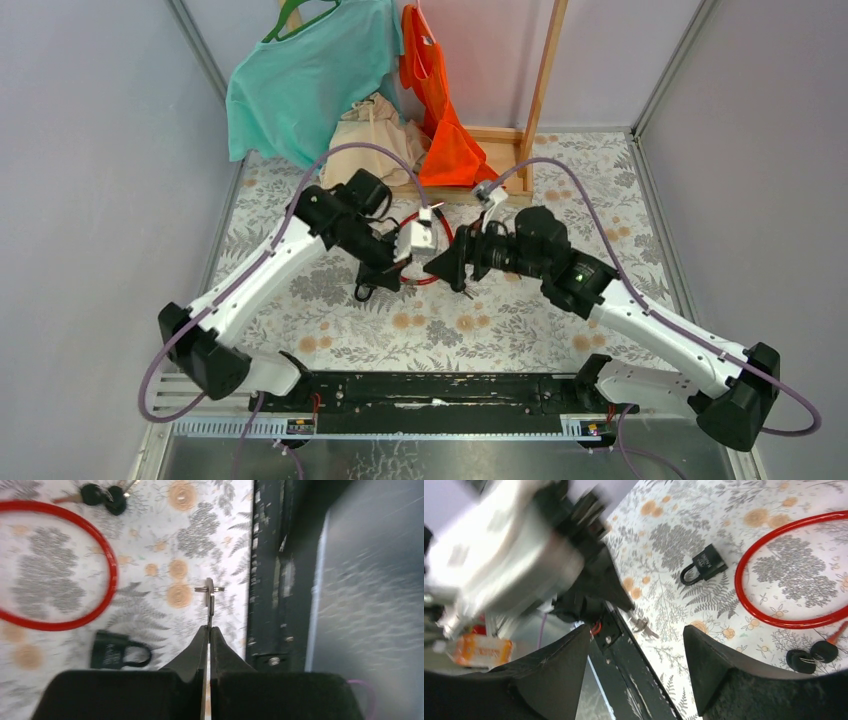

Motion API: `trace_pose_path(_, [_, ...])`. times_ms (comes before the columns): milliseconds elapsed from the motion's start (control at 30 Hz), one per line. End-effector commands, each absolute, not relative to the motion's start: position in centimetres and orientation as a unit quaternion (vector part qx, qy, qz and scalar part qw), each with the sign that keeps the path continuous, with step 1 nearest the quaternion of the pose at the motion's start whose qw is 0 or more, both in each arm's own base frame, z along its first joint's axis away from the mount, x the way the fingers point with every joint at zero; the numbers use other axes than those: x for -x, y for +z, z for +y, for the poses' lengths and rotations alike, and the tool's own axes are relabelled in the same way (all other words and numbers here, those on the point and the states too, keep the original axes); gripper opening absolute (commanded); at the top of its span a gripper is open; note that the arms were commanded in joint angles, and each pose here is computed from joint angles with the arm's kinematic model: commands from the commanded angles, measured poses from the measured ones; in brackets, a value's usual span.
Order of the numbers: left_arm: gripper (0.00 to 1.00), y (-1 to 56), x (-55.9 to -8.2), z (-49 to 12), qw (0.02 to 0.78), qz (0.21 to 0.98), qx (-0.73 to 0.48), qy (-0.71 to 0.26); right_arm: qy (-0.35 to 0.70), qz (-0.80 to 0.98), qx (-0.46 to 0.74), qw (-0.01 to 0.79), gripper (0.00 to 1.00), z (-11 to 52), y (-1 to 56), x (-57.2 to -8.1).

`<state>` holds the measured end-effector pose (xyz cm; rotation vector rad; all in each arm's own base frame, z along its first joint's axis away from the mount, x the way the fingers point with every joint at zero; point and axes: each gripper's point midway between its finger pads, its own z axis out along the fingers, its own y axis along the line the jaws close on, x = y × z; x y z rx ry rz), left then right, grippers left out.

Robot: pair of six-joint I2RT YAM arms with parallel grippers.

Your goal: Unlock with the key

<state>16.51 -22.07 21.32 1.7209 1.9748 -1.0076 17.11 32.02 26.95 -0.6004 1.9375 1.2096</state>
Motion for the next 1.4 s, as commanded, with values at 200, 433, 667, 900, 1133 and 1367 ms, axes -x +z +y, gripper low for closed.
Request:
trace_pose_path(200, [0.0, 28.3, -21.5, -21.4, 0.39, 0.521, -0.753, 0.095, 0.575, 0.747, 0.145, 0.3, 0.79, 32.5, 32.1, -18.7])
trace_pose_path(433, [0.0, 35.5, -22.1, -22.7, 0.548, 0.412, -0.709, 0.167, 0.626, 0.722, 0.14, 0.258, 0.78, 33.6, 32.6, -18.3])
trace_pose_path(667, [0.0, 36.4, -18.8, -22.2, 0.638, 0.18, -0.697, 0.273, 0.688, 0.671, 0.136, 0.239, 0.73, 34.2, 34.4, -17.4])
trace_pose_path(900, [0.0, 36.9, -16.7, -22.9, 0.677, 0.065, -0.659, 0.321, 0.708, 0.652, 0.151, 0.225, 0.67, 34.0, 34.3, -16.4])
trace_pose_path(1133, [0.0, 37.7, -16.6, -23.4, 0.686, 0.043, -0.642, 0.339, 0.712, 0.64, 0.165, 0.236, 0.61, 33.8, 34.0, -16.0])
trace_pose_path(1367, [0.0, 37.5, -16.9, -23.7, 0.68, 0.044, -0.645, 0.346, 0.723, 0.618, 0.18, 0.251, 0.52, 33.6, 34.7, -15.5])
